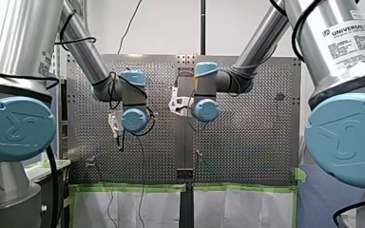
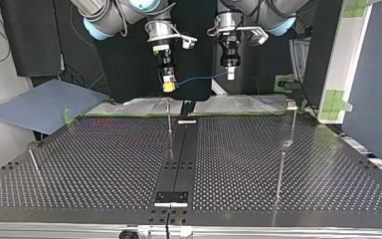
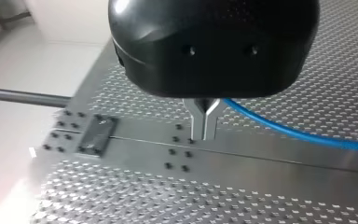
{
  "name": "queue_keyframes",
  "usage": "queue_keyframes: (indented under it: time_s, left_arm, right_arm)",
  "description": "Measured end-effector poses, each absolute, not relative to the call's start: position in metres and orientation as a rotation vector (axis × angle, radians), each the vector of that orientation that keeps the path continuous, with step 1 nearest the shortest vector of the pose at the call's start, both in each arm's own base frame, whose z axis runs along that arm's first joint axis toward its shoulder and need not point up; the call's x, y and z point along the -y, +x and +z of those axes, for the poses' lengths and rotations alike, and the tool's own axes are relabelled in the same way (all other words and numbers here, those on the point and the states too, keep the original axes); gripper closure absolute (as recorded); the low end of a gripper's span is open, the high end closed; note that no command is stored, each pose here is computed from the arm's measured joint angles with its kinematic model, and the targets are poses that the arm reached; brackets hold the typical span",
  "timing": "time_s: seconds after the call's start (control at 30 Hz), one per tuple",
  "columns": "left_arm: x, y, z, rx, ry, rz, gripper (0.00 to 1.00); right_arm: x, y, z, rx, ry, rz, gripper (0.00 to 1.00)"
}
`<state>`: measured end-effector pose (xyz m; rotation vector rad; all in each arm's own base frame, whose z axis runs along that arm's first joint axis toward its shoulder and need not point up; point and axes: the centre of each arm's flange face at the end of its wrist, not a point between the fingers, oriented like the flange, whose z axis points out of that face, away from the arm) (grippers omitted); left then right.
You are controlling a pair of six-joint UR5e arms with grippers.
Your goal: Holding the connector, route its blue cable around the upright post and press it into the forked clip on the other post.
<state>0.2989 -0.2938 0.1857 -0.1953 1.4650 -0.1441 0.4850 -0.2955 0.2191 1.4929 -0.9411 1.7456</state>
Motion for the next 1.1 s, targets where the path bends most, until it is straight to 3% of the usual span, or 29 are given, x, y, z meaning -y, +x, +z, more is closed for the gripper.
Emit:
queue_keyframes:
  time_s: [0.53,1.1]
  left_arm:
    - [0.276,0.325,0.266,-1.341,-0.360,-0.102,0.97]
    - [0.230,0.359,0.358,-1.222,-0.437,-0.075,0.93]
  right_arm:
    - [0.313,0.490,0.335,0.843,1.417,1.876,1.00]
    - [0.331,0.511,0.364,0.792,1.503,1.872,1.00]
